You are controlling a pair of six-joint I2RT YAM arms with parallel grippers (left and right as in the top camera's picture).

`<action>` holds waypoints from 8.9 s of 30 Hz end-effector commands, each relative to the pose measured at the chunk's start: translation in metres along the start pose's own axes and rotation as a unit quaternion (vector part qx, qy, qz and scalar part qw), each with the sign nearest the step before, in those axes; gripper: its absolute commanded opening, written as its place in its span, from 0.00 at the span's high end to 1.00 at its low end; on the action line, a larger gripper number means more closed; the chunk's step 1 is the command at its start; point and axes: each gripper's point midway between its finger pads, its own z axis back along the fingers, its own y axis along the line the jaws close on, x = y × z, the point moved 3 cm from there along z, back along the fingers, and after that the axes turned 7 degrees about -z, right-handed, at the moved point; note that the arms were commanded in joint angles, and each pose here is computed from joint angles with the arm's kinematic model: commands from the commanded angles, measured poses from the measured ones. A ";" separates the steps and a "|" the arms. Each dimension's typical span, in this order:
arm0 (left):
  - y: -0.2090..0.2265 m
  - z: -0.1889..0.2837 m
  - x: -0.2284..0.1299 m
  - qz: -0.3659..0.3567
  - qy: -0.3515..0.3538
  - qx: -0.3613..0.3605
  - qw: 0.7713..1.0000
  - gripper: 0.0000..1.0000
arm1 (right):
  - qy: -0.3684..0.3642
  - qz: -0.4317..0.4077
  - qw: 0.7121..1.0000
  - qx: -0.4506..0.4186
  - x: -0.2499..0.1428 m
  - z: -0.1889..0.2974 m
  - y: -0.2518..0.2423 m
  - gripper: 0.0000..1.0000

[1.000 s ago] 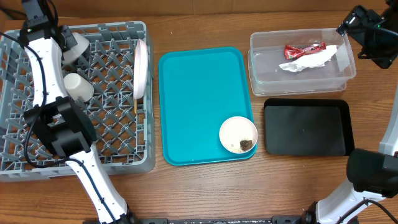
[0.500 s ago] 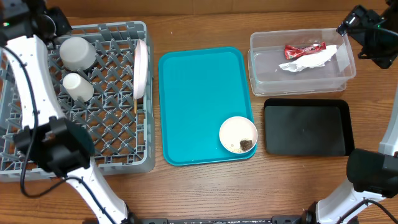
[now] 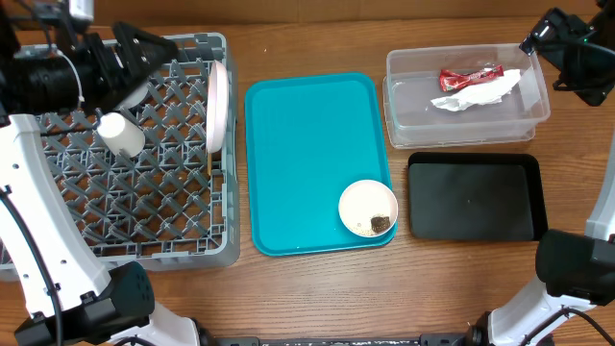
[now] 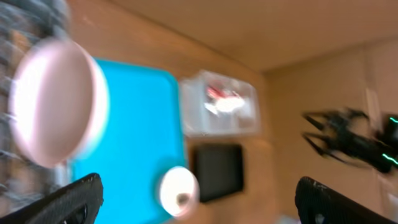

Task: Sort waste into correct bins and load items into the dishwasher

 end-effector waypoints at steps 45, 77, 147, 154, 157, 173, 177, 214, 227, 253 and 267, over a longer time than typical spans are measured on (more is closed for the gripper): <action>-0.079 -0.068 -0.088 -0.138 0.084 0.248 0.955 0.00 | -0.030 0.001 0.999 0.032 0.013 0.007 0.012 0.00; 0.036 0.109 -0.041 0.100 -0.143 0.455 0.873 0.00 | 0.332 0.338 0.876 -0.095 -0.328 -0.060 0.050 0.01; 0.018 0.087 -0.043 0.102 -0.120 0.367 0.917 0.00 | 0.274 0.382 0.879 0.081 -0.318 -0.042 0.128 0.44; 0.018 0.087 -0.043 0.102 -0.120 0.367 0.917 0.00 | 0.285 0.464 0.837 0.048 -0.389 -0.055 0.111 0.45; 0.018 0.087 -0.043 0.102 -0.120 0.367 0.917 0.00 | 0.220 0.492 0.842 0.011 -0.404 -0.073 0.106 0.45; 0.018 0.087 -0.043 0.102 -0.120 0.367 0.917 0.00 | 0.174 0.642 0.746 0.018 -0.479 -0.102 0.071 0.42; 0.018 0.087 -0.043 0.102 -0.120 0.367 0.917 0.00 | 0.164 0.651 0.741 0.023 -0.477 -0.109 0.072 0.43; 0.018 0.087 -0.043 0.102 -0.120 0.367 0.917 0.00 | 0.130 0.619 0.774 0.016 -0.455 -0.126 0.079 0.96; 0.018 0.087 -0.043 0.102 -0.120 0.367 0.917 0.00 | 0.103 0.423 0.899 -0.040 -0.346 -0.099 0.112 0.96; 0.018 0.087 -0.043 0.102 -0.120 0.367 0.917 0.00 | 0.263 -0.007 0.962 0.074 -0.119 -0.090 -0.026 0.96; 0.018 0.087 -0.043 0.102 -0.120 0.367 0.917 0.00 | 0.352 -0.038 0.906 0.232 -0.137 -0.076 -0.027 0.96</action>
